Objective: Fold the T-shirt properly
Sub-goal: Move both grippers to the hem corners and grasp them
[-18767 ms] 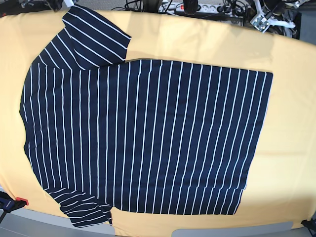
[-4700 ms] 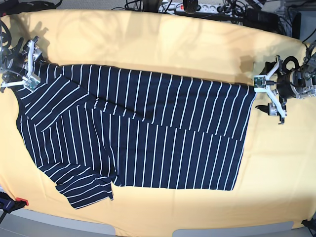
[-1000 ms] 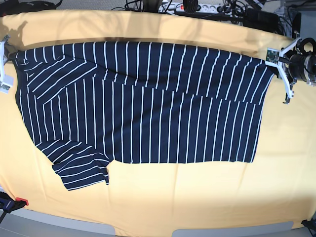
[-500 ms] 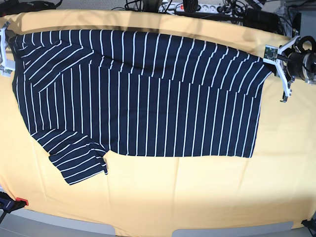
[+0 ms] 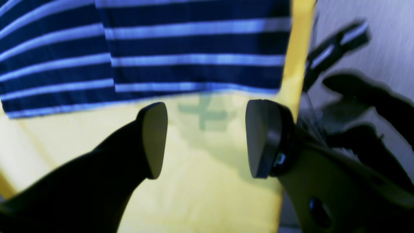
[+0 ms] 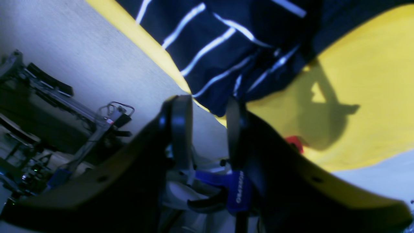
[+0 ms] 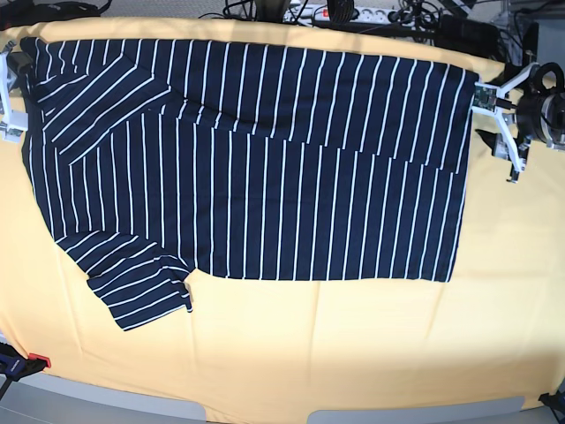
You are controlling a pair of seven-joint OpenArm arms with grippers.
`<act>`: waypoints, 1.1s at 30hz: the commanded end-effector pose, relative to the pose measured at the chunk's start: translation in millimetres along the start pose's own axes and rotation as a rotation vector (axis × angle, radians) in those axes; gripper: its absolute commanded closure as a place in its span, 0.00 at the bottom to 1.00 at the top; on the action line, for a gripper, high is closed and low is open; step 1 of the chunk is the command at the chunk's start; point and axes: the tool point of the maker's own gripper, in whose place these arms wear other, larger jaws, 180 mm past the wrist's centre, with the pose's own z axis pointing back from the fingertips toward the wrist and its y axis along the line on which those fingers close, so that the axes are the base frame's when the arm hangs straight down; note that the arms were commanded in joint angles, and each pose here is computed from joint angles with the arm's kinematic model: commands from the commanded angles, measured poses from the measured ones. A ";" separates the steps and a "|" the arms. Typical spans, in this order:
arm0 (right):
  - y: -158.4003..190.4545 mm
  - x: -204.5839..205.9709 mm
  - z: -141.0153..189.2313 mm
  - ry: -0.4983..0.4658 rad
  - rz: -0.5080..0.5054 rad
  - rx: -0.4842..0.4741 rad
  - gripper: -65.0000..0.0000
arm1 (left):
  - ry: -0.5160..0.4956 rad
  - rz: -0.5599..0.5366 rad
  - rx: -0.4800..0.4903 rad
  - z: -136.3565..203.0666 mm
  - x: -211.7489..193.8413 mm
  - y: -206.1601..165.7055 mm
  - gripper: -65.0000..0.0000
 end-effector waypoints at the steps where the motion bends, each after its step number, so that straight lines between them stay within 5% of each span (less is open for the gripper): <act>1: -9.9 2.2 15.0 0.009 0.020 -0.038 0.61 | 0.011 -0.018 0.020 5.8 1.7 5.6 0.41; 4: -21.3 9.5 30.9 -0.007 0.030 -0.083 0.51 | 0.050 -0.035 0.025 7.6 -0.6 5.8 0.41; 11: -58.0 37.5 91.9 -0.109 0.046 -0.263 0.51 | 0.023 0.063 0.227 32.9 4.0 57.9 0.41; 15: -71.3 52.9 123.9 -0.195 0.042 -0.349 0.51 | -0.048 0.243 0.384 55.7 3.2 96.8 0.41; 22: -94.1 64.9 142.0 -0.284 -0.009 -0.489 0.51 | -0.132 0.645 0.684 63.6 -59.2 191.2 0.45; 27: -91.9 76.6 134.5 -0.348 -0.013 -0.472 0.51 | -0.343 1.038 0.737 46.8 -105.0 251.5 0.45; 33: -90.6 79.2 128.0 -0.359 -0.018 -0.461 0.51 | -0.753 1.416 0.571 2.2 -120.2 274.7 0.44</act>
